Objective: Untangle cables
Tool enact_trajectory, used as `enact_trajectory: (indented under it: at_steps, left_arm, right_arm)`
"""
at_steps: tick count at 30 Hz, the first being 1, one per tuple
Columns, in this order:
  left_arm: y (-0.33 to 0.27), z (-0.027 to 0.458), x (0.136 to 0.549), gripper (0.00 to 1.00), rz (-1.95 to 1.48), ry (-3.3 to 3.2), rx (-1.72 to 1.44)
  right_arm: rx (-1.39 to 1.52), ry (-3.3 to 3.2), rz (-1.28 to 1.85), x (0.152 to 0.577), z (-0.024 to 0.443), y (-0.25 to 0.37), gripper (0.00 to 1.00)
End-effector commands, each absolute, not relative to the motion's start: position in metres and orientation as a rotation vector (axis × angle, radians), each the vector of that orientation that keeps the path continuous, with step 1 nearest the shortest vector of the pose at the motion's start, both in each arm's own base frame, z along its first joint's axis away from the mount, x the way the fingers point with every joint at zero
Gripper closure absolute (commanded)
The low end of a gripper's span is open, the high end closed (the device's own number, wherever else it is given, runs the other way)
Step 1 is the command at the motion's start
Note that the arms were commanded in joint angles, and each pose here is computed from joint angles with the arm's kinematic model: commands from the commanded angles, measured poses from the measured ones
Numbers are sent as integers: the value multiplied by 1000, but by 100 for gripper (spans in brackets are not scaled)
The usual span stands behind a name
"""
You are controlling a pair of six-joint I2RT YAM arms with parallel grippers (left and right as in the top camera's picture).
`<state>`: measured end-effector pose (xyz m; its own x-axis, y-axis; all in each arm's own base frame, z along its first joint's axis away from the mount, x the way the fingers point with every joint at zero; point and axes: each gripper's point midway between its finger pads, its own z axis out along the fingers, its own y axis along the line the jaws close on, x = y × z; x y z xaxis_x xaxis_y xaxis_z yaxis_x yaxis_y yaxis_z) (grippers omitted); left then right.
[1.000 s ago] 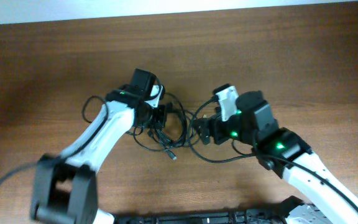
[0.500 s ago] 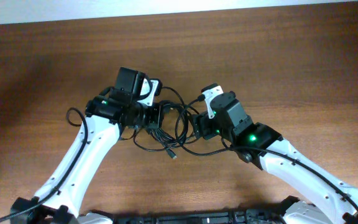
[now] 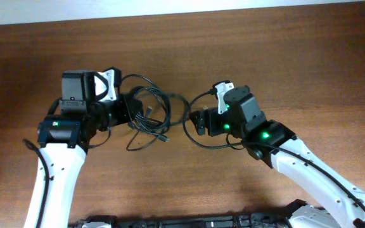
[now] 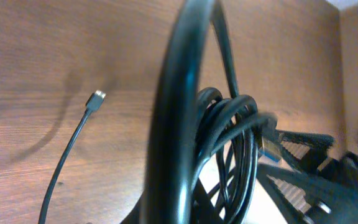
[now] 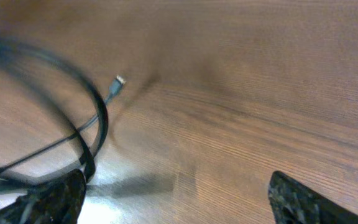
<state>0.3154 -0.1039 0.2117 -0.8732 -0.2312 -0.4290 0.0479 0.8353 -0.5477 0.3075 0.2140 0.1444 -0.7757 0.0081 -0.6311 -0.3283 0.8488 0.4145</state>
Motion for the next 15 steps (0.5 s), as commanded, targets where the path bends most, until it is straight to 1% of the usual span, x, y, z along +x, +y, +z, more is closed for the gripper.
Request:
enact_trajectory:
  at_steps: [1, 2, 3, 4, 6, 7, 8, 10, 11, 12, 14, 15]
  left_arm:
    - [-95, 231, 321, 100, -735, 2458, -176]
    - [-95, 230, 321, 100, -736, 2459, -176]
    - [-95, 231, 320, 100, -741, 2459, -174]
    - [-101, 231, 319, 100, -749, 2463, -149]
    - [-122, 236, 318, 100, -775, 2442, -62]
    - [-128, 241, 321, 100, -782, 2416, -42]
    - [-129, 242, 324, 100, -786, 2409, -86]
    - [-130, 244, 326, 84, -800, 2401, -120]
    - [-130, 243, 325, 64, -799, 2408, -122]
    - [-129, 237, 324, 36, -797, 2435, -132]
    - [-129, 225, 323, 18, -792, 2482, -149]
    - [-130, 210, 325, 13, -786, 2535, -169]
  right_arm:
    - [-430, 2172, 940, 294, 195, 244, 6]
    - [-532, 2078, 1030, 287, 213, 257, 4]
    - [-586, 2027, 1054, 284, 221, 262, 1]
    - [-596, 2023, 1048, 284, 221, 262, 1]
    - [-550, 2052, 1076, 284, 220, 262, 10]
    - [-491, 2093, 1153, 279, 220, 264, 10]
    - [-513, 2099, 1203, 272, 220, 268, 10]
    - [-503, 2126, 1191, 273, 213, 267, 9]
    - [-492, 2131, 1178, 275, 212, 266, 9]
    - [-472, 2133, 1147, 280, 210, 263, 9]
    - [-464, 2134, 1135, 281, 210, 262, 9]
    - [-444, 2143, 1106, 285, 207, 259, 9]
